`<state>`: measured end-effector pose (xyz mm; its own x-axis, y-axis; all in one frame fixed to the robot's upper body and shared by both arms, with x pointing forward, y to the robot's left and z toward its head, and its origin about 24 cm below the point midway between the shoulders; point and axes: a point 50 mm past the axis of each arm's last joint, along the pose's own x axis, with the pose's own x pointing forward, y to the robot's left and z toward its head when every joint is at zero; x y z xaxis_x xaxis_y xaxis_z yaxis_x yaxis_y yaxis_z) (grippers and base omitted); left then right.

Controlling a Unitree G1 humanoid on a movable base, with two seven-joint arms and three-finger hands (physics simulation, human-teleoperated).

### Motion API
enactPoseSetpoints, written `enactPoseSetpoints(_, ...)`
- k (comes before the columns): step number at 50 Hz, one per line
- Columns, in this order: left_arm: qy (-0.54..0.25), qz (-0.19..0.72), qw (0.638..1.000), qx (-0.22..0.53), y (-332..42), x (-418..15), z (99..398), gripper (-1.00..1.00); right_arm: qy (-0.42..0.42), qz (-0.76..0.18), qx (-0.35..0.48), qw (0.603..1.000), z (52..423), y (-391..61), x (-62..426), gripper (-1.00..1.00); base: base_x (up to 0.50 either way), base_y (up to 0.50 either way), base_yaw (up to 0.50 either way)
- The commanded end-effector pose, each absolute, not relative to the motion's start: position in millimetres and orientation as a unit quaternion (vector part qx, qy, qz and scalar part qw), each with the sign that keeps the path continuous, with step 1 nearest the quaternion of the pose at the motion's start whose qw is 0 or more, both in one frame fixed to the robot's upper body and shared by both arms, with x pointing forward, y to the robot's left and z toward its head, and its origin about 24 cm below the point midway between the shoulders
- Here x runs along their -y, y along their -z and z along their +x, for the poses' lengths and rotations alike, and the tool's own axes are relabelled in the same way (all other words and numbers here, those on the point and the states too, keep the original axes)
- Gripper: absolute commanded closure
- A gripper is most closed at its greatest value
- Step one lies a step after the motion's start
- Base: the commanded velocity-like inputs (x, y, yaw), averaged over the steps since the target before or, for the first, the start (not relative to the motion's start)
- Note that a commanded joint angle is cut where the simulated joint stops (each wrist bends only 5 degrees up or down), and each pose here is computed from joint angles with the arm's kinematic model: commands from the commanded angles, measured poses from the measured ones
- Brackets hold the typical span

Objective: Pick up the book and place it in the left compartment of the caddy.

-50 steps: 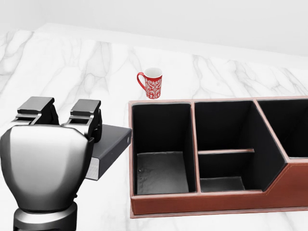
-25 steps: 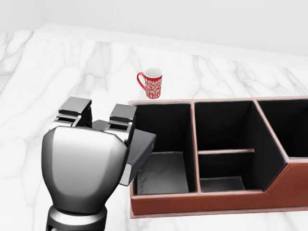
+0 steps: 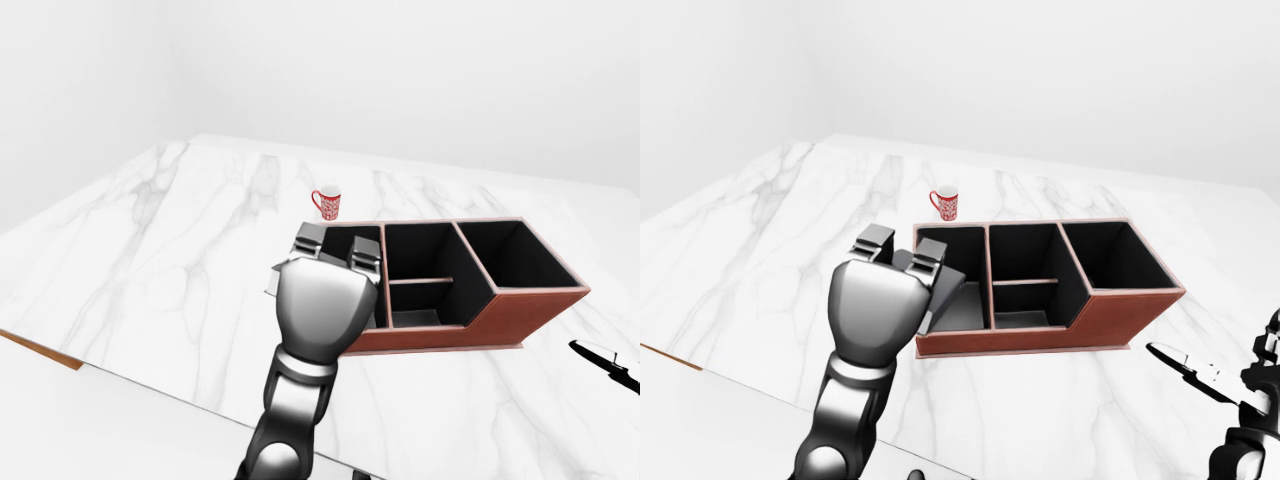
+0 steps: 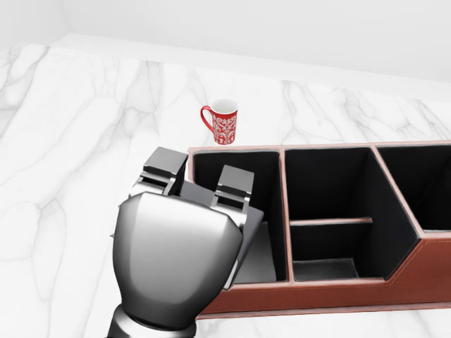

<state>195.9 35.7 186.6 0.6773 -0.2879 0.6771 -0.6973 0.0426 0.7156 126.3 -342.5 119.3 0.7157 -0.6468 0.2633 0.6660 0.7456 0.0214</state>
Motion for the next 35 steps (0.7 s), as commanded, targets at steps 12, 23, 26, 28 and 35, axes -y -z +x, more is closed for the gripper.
enactPoseSetpoints(12,-0.149,0.667,0.604,0.410,-188.8,-21.5,188.9,1.00,0.360,-0.034,0.142,0.921,125.0,-124.5,343.4,-1.00,0.00,0.00,0.00)
enactPoseSetpoints(23,-0.149,0.667,0.604,0.410,-188.8,-21.5,188.9,1.00,0.360,-0.034,0.142,0.921,125.0,-124.5,343.4,-1.00,0.00,0.00,0.00)
enactPoseSetpoints(26,-0.149,0.667,0.604,0.410,-188.8,-21.5,188.9,1.00,0.360,-0.034,0.142,0.921,125.0,-124.5,343.4,-1.00,0.00,0.00,0.00)
enactPoseSetpoints(28,-0.149,0.667,0.604,0.410,-188.8,-21.5,188.9,1.00,0.360,-0.034,0.142,0.921,125.0,-124.5,343.4,-1.00,0.00,0.00,0.00)
enactPoseSetpoints(35,-0.138,0.672,0.601,0.410,-189.2,-16.6,192.9,1.00,0.360,-0.035,0.145,0.921,124.2,-125.9,343.7,-1.00,0.00,0.00,0.00)
